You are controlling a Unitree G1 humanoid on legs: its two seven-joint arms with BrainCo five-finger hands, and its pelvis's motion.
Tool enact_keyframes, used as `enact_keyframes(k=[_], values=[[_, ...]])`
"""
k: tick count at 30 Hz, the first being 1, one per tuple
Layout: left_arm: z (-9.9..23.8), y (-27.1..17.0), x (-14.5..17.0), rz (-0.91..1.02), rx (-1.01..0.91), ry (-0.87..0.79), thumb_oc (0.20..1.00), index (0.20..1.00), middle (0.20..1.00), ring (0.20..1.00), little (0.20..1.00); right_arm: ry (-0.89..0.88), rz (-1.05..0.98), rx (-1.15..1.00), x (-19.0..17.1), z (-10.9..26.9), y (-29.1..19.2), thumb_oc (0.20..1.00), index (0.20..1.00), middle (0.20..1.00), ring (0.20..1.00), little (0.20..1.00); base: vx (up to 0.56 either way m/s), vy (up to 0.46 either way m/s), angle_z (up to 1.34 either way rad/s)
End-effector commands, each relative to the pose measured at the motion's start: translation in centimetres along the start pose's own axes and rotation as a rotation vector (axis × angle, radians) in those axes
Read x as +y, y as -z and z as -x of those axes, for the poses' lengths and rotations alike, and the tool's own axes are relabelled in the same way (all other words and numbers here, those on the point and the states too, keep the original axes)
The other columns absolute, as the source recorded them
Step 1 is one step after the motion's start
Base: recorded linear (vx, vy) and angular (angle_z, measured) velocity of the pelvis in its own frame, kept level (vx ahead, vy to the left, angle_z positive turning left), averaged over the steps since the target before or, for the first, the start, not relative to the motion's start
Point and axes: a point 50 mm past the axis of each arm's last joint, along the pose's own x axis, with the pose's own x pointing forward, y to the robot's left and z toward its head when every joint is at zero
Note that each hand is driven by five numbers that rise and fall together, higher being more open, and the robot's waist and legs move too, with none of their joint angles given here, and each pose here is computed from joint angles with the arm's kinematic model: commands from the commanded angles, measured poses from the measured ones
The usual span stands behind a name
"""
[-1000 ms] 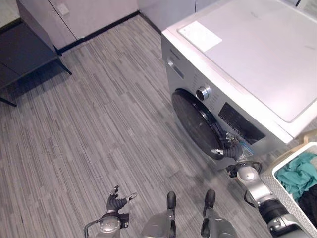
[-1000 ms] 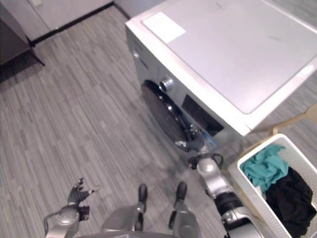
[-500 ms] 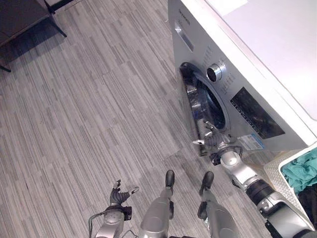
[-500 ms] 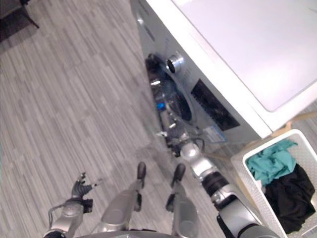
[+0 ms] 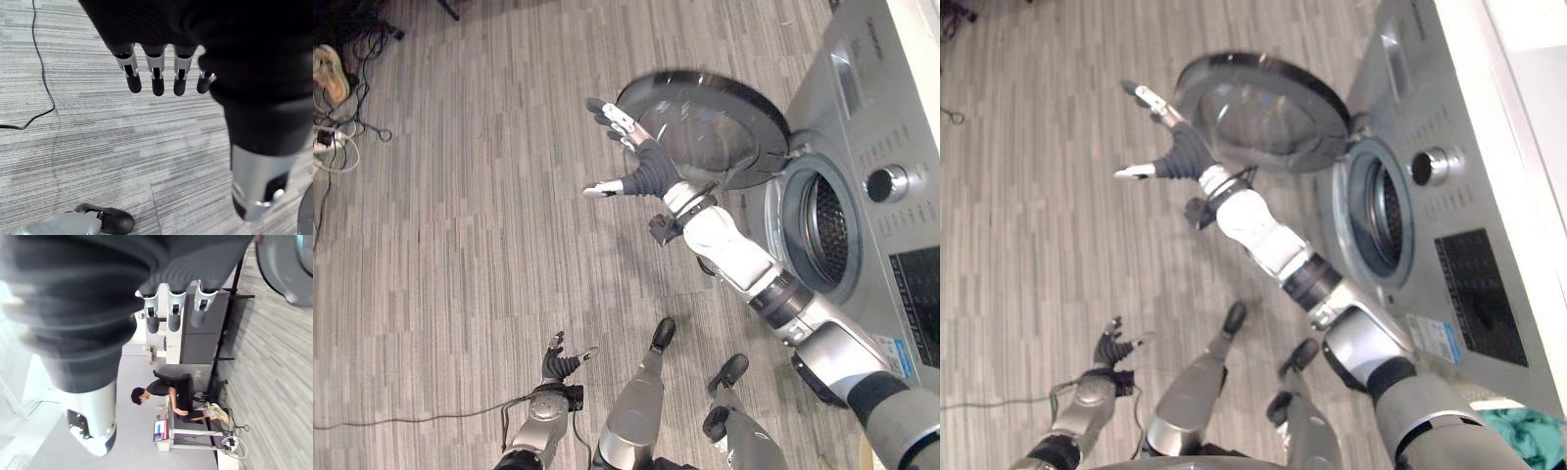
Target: Grab the laundry basket,head to the washer,open it,put in the laundry and shut it.
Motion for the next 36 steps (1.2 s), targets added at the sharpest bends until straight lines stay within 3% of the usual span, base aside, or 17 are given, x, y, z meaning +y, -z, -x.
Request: enact_keyframes(k=[1, 4, 9, 10, 12, 14, 18, 27, 36], values=[[-0.2, -0.9, 1.7, -0.041, -0.046, -0.030, 1.000, 1.000, 1.000, 1.000, 1.000, 0.003, -0.084, -0.031, 0.6, 1.0, -0.3, 1.000, 1.000, 1.000, 1.000, 1.000, -0.01, 0.016, -0.16], [-1.1, -5.6, -0.8, -0.032, -0.210, 0.030, 1.000, 1.000, 1.000, 1.000, 1.000, 0.010, -0.086, 0.131, 0.1, 8.4, 4.2, 1.000, 1.000, 1.000, 1.000, 1.000, -0.05, 0.075, -0.25], [-3.1, -11.8, -2.0, -0.121, -0.359, 0.017, 1.000, 1.000, 1.000, 1.000, 1.000, 0.028, -0.068, 0.257, -0.2, 12.3, 6.5, 1.000, 1.000, 1.000, 1.000, 1.000, -0.08, 0.044, -0.55], [-4.2, -14.7, -1.2, -0.181, -0.403, -0.046, 1.000, 1.000, 1.000, 1.000, 1.000, 0.039, -0.067, 0.309, -0.4, 13.7, 7.3, 1.000, 1.000, 1.000, 1.000, 1.000, -0.13, 0.054, -0.60], [-4.8, -15.7, -0.7, -0.193, -0.402, -0.084, 1.000, 1.000, 1.000, 1.000, 1.000, 0.048, -0.072, 0.325, -0.6, 14.2, 7.6, 1.000, 1.000, 1.000, 1.000, 1.000, -0.09, 0.034, -0.47], [-6.0, -20.5, 4.1, -0.218, -0.410, -0.257, 1.000, 1.000, 1.000, 1.000, 1.000, 0.102, -0.095, 0.371, -1.5, 15.9, 8.4, 1.000, 1.000, 1.000, 1.000, 1.000, -0.08, 0.023, -0.54], [-5.9, -22.3, 7.1, -0.220, -0.419, -0.350, 1.000, 1.000, 1.000, 1.000, 1.000, 0.156, -0.103, 0.372, -2.5, 16.8, 8.4, 1.000, 1.000, 1.000, 1.000, 1.000, -0.02, -0.002, -0.46], [-5.2, -18.6, 12.5, -0.199, -0.286, -0.501, 1.000, 1.000, 1.000, 1.000, 1.000, 0.217, -0.158, 0.352, -3.4, 18.6, 7.8, 1.000, 1.000, 1.000, 1.000, 1.000, 0.02, -0.004, -0.18], [-4.0, -12.9, 13.6, -0.196, -0.204, -0.514, 1.000, 1.000, 1.000, 1.000, 1.000, 0.234, -0.151, 0.377, -3.4, 19.3, 8.2, 1.000, 1.000, 1.000, 1.000, 1.000, 0.02, 0.006, 0.04]])
